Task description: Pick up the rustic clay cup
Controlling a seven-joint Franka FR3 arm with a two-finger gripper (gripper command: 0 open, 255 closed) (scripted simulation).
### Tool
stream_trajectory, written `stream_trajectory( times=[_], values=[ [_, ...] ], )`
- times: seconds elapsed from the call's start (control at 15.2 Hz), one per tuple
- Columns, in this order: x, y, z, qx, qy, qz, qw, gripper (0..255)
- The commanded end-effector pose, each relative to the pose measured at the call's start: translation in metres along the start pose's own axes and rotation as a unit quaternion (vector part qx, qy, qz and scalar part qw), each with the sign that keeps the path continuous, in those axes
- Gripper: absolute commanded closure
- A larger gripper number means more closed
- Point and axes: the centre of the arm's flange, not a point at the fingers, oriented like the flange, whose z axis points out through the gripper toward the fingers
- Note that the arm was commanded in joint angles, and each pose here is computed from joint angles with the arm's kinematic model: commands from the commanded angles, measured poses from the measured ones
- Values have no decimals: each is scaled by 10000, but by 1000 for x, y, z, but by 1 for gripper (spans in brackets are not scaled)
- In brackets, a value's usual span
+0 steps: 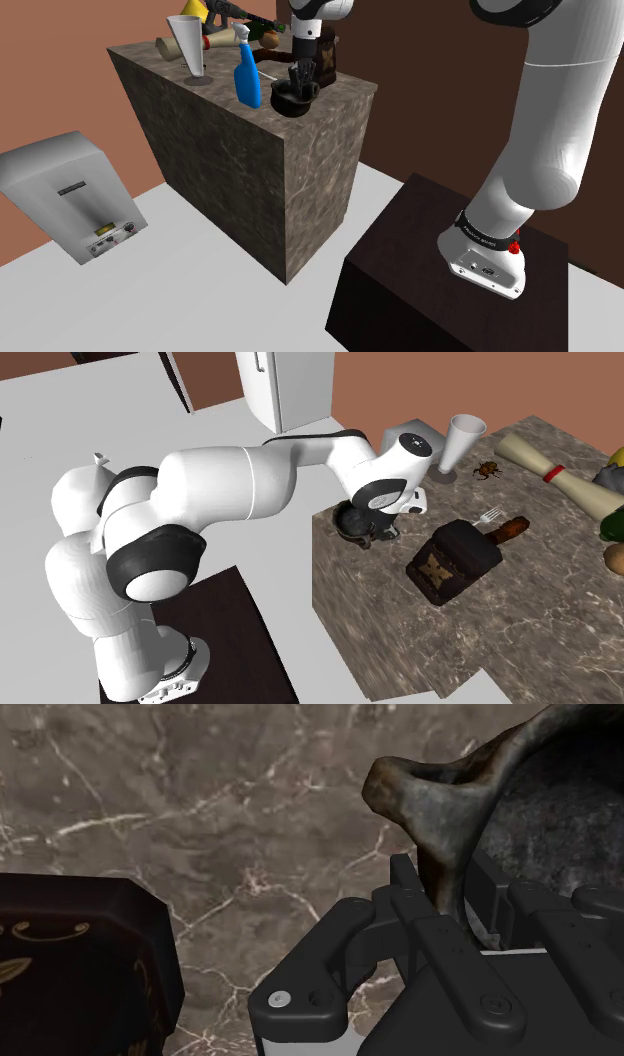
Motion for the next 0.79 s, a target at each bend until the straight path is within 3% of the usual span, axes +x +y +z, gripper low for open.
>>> stream_trajectory(
  times=[0.0, 0.33, 0.73],
  values=[
    [0, 0, 1, 0, -6, 1, 10000, 255],
    [1, 0, 1, 0, -6, 1, 10000, 255],
    [1, -3, -30, 0, -6, 1, 10000, 255]
  ],
)
